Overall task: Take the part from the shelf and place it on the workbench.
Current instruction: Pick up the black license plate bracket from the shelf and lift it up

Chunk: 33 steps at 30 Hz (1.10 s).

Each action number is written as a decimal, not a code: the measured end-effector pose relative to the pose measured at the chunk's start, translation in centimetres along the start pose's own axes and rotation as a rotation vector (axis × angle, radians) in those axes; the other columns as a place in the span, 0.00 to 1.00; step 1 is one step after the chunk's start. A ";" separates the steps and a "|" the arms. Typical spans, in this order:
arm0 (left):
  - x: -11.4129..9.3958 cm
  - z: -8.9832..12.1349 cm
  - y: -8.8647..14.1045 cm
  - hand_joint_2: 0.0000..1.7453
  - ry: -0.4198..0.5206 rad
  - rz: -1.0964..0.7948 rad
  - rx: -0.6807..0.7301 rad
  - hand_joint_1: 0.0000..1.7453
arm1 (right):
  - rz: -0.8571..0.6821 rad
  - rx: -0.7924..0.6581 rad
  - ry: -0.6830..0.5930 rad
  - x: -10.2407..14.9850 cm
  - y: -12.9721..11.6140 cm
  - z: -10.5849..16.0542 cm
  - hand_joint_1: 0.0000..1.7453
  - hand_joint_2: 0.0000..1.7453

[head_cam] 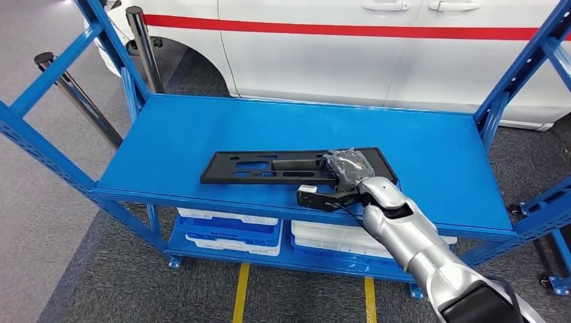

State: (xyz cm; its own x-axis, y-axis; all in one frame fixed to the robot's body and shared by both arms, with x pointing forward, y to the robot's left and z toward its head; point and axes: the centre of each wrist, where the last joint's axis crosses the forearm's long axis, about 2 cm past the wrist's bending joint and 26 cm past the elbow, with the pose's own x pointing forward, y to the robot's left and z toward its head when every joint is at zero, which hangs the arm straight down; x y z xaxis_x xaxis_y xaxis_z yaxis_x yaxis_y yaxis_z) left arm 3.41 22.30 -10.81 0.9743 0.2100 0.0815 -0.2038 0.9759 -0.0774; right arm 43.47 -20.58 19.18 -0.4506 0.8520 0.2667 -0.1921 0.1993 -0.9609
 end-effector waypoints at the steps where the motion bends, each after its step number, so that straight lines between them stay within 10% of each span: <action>1: 0.0 0.0 0.0 0.00 0.001 0.001 0.000 0.00 | 0.001 0.000 -0.001 0.0 -0.1 0.0 0.98 1.00; 8: 0.0 0.0 0.0 0.00 -0.008 0.007 -0.002 0.00 | -0.003 -0.007 -0.009 0.0 -0.7 -0.3 0.97 1.00; 12: 0.0 0.0 -0.1 1.00 -0.039 0.002 -0.007 0.00 | -0.010 -0.003 -0.008 -0.2 -0.6 -0.2 0.97 1.00; 24: 0.1 0.0 -0.1 1.00 0.060 -0.024 0.066 0.00 | 0.029 -0.034 0.005 0.1 -0.4 -0.2 0.96 1.00; 33: 0.1 0.0 0.6 1.00 0.135 -0.053 0.129 0.00 | 0.489 -0.560 0.150 2.6 5.0 3.7 0.96 1.00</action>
State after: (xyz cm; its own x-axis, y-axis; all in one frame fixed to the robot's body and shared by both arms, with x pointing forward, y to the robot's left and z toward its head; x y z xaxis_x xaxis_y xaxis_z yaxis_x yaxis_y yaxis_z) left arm 3.38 22.86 -10.85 0.9863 0.1563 -0.0527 -0.1536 0.9868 0.0518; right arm 38.05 -19.13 15.33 -0.2399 0.9551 -0.1740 0.4884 -0.0362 -0.8719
